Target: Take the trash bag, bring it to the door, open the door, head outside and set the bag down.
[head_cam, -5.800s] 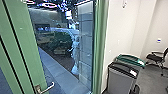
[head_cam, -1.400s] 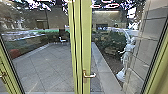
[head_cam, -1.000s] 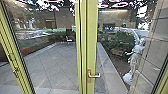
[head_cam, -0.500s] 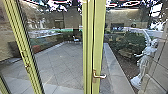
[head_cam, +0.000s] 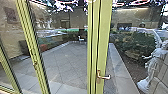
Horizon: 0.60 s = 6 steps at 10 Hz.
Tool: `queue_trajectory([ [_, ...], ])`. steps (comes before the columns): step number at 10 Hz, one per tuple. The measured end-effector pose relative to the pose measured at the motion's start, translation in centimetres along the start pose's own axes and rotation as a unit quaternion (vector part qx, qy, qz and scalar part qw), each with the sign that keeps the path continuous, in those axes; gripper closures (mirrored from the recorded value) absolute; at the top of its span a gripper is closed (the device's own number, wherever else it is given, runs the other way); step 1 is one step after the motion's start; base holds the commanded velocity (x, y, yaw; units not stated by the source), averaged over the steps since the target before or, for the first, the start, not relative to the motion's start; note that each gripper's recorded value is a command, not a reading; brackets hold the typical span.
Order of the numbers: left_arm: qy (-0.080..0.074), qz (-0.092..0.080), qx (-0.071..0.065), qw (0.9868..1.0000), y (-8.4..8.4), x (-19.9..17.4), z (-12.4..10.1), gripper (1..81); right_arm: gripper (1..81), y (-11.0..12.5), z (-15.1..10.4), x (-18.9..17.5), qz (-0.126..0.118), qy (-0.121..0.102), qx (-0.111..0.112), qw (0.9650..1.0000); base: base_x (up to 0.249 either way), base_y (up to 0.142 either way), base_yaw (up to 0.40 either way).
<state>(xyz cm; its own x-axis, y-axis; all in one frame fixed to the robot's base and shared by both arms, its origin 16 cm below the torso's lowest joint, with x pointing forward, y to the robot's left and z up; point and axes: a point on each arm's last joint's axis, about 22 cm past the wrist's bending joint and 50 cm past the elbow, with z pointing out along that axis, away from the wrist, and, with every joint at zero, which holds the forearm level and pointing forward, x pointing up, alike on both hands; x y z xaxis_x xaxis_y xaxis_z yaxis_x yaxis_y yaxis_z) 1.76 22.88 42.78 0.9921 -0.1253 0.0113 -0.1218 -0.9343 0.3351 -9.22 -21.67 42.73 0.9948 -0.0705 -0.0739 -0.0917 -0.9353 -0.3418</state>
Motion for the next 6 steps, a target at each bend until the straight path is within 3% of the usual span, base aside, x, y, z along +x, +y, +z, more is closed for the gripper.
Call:
queue_trajectory([
  [2, 0.0, 0.0, 0.002, 1.0, -0.1, 0.09, 0.0, 81.1, 1.0, -0.06, 0.02, -0.02, 0.0, 0.0, 0.0, 1.0, 0.0, 0.0, 0.117],
  [6, -0.003, 0.001, -0.002, 1.0, 0.38, -0.25, 0.18, 81.1, 1.0, 0.14, 0.07, 0.22, 0.0, 0.001, -0.003, 1.0, 0.0, 0.0, 0.0],
])
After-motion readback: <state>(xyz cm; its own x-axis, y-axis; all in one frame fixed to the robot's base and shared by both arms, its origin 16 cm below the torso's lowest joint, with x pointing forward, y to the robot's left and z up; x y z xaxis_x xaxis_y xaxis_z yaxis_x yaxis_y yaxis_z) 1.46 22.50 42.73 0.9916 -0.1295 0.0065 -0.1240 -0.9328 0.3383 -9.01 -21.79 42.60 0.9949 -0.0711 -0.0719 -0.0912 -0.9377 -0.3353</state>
